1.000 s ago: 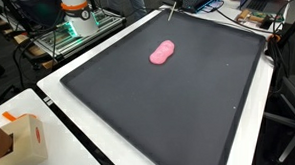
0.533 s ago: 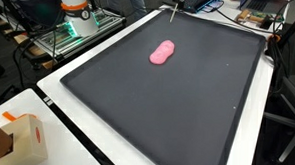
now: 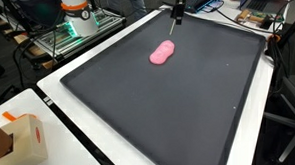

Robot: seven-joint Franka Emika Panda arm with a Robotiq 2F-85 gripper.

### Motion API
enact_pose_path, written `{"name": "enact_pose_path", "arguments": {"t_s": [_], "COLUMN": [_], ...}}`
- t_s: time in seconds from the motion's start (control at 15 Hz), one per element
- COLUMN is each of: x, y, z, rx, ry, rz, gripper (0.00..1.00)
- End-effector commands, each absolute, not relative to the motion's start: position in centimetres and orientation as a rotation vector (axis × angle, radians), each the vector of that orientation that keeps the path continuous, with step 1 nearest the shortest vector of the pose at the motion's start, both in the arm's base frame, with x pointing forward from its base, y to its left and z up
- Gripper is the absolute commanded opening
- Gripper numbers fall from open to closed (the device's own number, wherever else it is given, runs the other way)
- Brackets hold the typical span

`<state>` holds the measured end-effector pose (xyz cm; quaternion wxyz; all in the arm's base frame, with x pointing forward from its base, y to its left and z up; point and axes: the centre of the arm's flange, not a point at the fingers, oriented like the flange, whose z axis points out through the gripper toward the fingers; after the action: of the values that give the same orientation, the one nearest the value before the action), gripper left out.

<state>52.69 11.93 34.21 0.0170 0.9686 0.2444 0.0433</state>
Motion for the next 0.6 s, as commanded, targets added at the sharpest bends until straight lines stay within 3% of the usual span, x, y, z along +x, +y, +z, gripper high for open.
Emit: {"name": "enact_pose_path", "arguments": {"t_s": [0.0,0.53], "x": [51.7,50.5], "y": [10.2,8.1], "z": [31.7,28.6], "rx": [3.044,3.025], "ry": [0.812,0.825], "rz": [0.105,0.106], "gripper": [0.06,0.06]}}
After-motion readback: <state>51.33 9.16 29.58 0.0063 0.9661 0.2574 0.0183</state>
